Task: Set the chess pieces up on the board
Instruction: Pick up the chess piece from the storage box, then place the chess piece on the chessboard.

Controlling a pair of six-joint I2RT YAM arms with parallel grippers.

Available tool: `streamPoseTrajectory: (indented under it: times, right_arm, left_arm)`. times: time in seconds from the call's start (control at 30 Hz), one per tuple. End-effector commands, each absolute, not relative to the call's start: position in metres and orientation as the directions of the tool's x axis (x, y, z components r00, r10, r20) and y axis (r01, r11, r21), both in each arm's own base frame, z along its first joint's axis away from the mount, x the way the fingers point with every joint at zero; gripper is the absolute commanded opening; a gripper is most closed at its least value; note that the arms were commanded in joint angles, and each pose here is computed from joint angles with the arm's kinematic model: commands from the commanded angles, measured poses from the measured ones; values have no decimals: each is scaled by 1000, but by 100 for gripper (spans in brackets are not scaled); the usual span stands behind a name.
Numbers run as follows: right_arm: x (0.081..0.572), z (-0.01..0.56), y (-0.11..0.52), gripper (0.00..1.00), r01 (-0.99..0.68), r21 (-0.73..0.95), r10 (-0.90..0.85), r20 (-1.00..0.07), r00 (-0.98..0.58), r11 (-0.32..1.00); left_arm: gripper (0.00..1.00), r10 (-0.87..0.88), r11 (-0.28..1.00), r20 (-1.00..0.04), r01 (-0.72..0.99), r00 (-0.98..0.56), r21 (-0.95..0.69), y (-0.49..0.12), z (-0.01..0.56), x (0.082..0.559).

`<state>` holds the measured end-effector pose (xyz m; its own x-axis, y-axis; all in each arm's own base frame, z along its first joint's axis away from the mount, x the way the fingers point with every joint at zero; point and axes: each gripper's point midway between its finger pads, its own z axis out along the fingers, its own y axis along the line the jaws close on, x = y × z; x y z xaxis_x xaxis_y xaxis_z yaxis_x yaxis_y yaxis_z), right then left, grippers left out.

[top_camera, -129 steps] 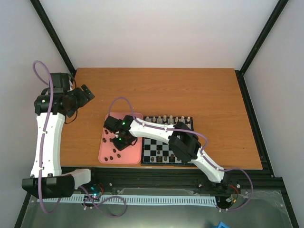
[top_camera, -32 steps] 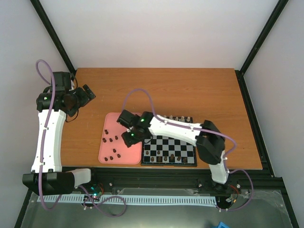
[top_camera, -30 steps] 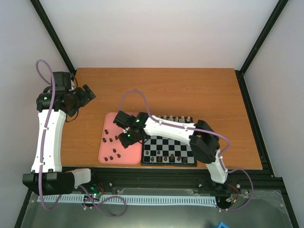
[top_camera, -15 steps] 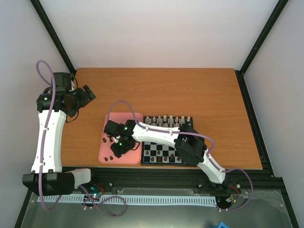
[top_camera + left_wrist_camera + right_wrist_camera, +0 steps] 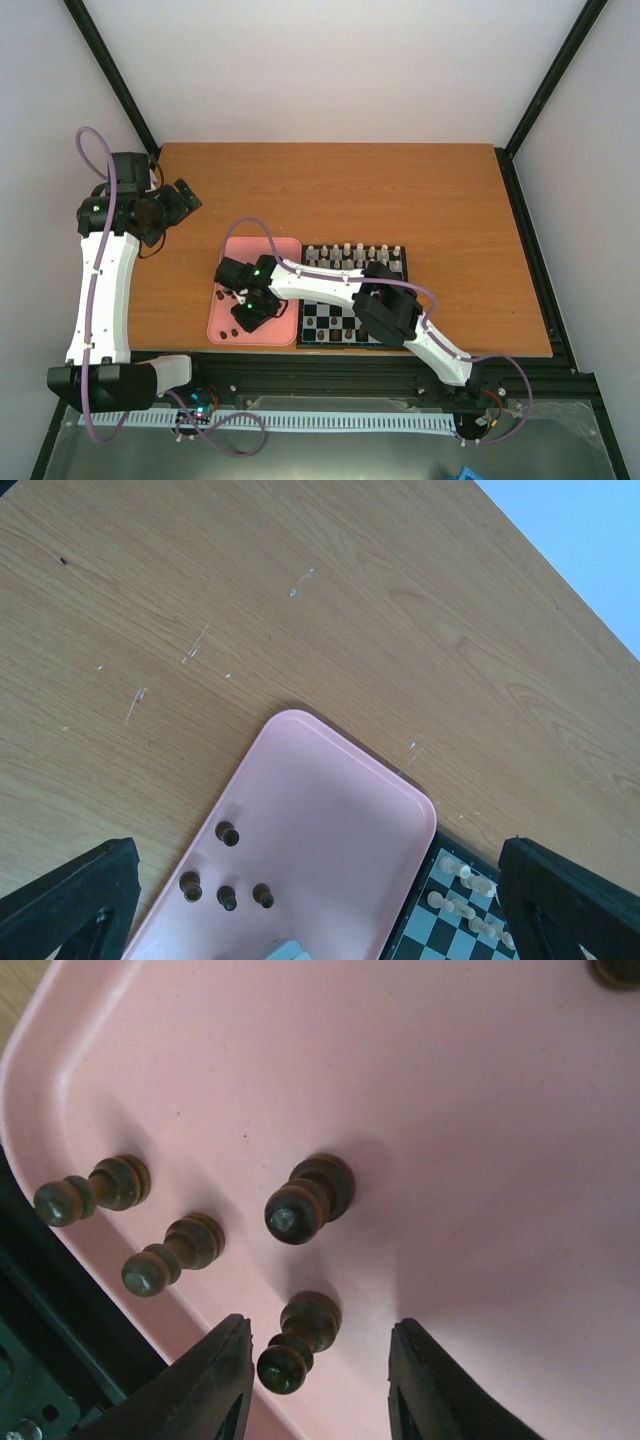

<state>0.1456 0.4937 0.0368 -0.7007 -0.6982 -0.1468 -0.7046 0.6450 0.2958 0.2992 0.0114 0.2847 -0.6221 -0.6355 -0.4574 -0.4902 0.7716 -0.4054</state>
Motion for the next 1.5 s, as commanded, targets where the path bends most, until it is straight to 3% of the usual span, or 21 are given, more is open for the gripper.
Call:
streamPoseTrajectory:
  times: [0.0, 0.17, 0.33, 0.57, 0.93, 1.23, 1.47]
  right_arm:
    - [142, 39, 500, 36, -718, 300, -713, -148, -686, 628]
    - [140, 39, 499, 20, -718, 300, -715, -140, -684, 628]
    - [139, 37, 496, 17, -720, 296, -720, -129, -682, 628]
    - [141, 40, 495, 3, -724, 284, -720, -139, -679, 628]
    - [174, 113, 451, 3, -668, 170, -613, -285, -737, 724]
    - [180, 106, 337, 3, -483, 133, -445, -239, -863, 866]
    - [177, 81, 319, 3, -470, 121, -443, -198, -874, 874]
  left_arm:
    - [100, -620, 785, -491, -464, -612, -411, 13, 294, 300]
    - [100, -620, 785, -490, -464, -613, -411, 13, 293, 300]
    - [100, -620, 785, -489, -463, -614, -412, 12, 293, 299]
    - [100, -619, 785, -491, -464, -612, -412, 13, 293, 300]
    - [100, -618, 786, -494, -464, -612, -409, 13, 294, 299]
    - [100, -621, 783, -483, -459, -617, -419, 11, 293, 302]
    - [100, -621, 783, -478, -462, -621, -416, 11, 290, 303]
